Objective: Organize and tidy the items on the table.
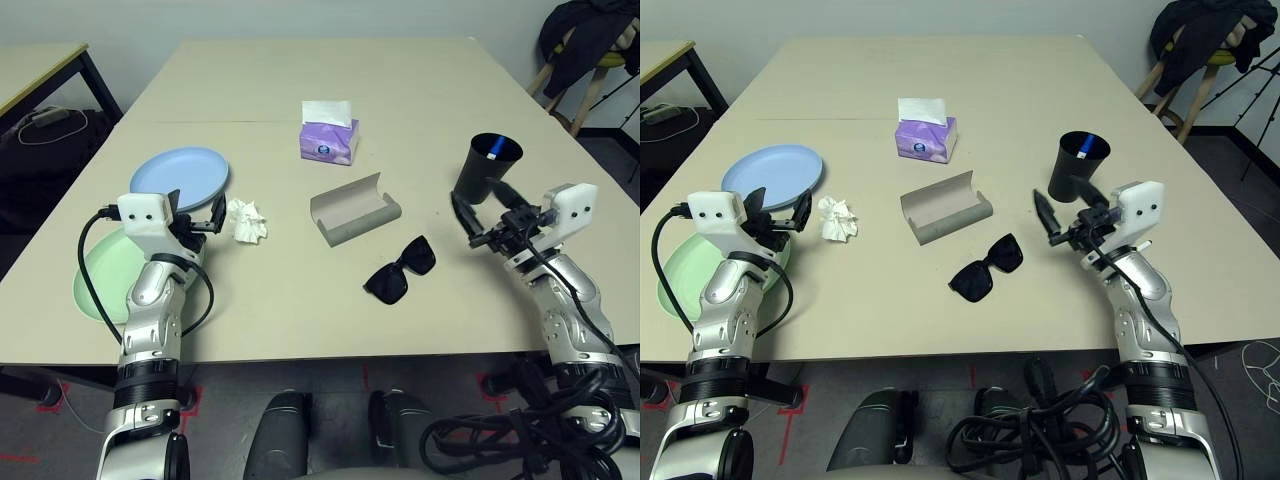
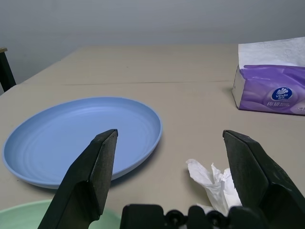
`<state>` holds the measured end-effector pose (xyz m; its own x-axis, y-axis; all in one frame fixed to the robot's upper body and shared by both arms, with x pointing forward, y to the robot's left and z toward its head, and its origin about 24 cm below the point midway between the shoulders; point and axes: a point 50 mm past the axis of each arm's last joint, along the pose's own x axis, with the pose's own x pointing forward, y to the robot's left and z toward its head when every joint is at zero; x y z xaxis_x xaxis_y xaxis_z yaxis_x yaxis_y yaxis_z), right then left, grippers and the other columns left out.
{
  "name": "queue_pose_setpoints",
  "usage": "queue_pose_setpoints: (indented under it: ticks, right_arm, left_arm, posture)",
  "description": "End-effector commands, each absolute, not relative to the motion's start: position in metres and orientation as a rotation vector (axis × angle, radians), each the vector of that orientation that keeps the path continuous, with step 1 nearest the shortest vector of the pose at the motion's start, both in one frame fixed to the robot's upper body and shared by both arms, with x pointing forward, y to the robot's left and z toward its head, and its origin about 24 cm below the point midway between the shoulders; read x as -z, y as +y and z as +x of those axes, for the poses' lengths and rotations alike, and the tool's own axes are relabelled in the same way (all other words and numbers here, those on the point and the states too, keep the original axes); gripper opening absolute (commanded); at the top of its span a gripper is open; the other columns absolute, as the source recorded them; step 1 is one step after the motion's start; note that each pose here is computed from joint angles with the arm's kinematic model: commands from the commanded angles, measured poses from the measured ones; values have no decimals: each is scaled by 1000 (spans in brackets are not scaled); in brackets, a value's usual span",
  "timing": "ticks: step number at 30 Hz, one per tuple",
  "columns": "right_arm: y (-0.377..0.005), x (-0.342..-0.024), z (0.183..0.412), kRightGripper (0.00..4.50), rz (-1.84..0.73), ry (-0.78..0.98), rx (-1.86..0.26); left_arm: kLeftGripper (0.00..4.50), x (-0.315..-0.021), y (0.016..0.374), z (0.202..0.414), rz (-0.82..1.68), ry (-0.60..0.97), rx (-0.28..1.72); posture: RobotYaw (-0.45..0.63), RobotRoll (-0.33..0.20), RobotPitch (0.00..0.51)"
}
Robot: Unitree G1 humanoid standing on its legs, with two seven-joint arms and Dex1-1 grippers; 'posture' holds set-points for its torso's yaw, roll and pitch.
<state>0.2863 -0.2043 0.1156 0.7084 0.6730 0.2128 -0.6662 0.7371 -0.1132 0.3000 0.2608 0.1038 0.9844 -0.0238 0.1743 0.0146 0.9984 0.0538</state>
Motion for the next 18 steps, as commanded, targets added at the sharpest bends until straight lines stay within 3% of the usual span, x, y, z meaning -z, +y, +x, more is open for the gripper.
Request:
queue_pose_setpoints:
  ticks: [1, 9, 18]
  right_arm:
    - [-190, -117, 275, 4473, -94, -183, -1032]
    - [-176, -124, 265, 4473, -225, -155, -1297]
    - [-176, -121, 267, 4473, -230, -155, -1321]
  left_arm:
    - [4500, -103, 264, 298, 66, -160, 28]
    - [4500, -106, 264, 299, 73, -163, 41]
    - [4500, -117, 267, 302, 78, -93, 115]
  posture:
    - [114, 0, 72]
    - [113, 0, 72]
    - [130, 0, 76]
